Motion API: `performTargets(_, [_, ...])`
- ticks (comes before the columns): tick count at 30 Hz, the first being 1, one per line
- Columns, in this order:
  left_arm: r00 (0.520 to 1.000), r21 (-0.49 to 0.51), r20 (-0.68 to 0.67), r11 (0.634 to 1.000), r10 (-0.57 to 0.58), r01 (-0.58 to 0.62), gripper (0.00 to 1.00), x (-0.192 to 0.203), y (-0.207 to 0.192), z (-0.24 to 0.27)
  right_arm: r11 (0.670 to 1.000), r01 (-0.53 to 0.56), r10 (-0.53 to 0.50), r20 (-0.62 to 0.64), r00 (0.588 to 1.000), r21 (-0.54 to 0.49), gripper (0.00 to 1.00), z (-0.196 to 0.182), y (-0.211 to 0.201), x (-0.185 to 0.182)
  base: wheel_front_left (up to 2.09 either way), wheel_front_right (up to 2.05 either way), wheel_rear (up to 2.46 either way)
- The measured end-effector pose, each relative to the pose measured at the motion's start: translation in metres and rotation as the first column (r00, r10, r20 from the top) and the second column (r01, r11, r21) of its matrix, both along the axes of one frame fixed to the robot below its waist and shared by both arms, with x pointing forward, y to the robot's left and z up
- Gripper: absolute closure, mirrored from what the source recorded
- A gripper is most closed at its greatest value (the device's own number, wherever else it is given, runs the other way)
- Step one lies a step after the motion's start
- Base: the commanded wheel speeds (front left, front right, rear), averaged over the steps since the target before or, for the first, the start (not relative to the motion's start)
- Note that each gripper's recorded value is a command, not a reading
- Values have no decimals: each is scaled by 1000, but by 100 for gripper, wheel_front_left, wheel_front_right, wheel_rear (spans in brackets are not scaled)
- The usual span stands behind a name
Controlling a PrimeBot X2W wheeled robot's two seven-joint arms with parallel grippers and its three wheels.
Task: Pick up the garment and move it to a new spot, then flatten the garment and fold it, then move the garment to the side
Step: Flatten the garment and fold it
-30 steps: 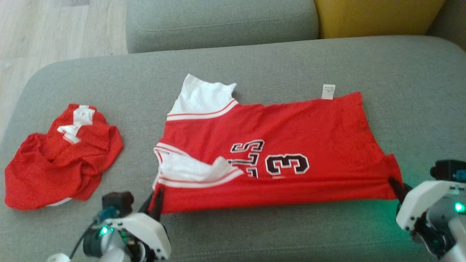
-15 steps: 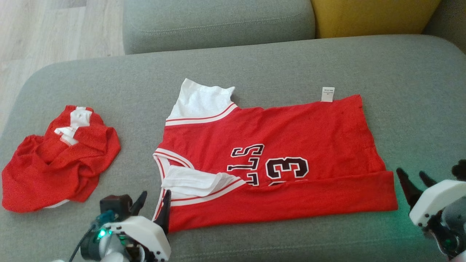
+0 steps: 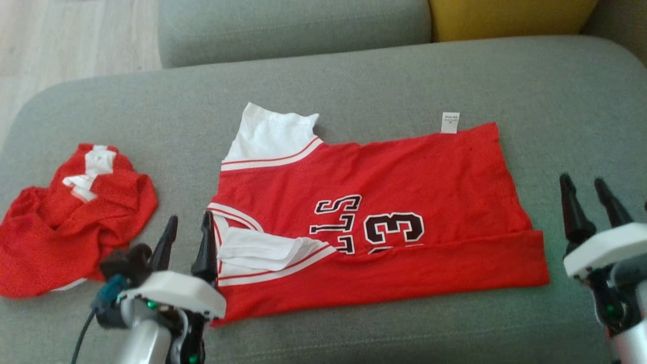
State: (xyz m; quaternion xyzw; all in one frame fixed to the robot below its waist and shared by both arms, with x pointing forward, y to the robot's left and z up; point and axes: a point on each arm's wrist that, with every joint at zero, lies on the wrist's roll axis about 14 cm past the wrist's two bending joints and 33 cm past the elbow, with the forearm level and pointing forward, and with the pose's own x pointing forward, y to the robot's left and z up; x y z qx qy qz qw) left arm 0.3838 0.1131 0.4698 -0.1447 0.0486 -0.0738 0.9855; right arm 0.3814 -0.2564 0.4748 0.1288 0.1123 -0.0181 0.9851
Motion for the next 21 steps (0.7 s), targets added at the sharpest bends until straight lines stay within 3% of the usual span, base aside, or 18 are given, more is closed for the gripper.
performTargets(12, [987,36,18,986,-161,161,0,76,-39,11,996,-50,57,92,994,-81,0,25,18,57,0,0,0])
performTargets(21, [947,163,-78,933,-311,320,0,161,-65,0,989,-75,86,83,993,-128,0,17,24,94,0,0,0])
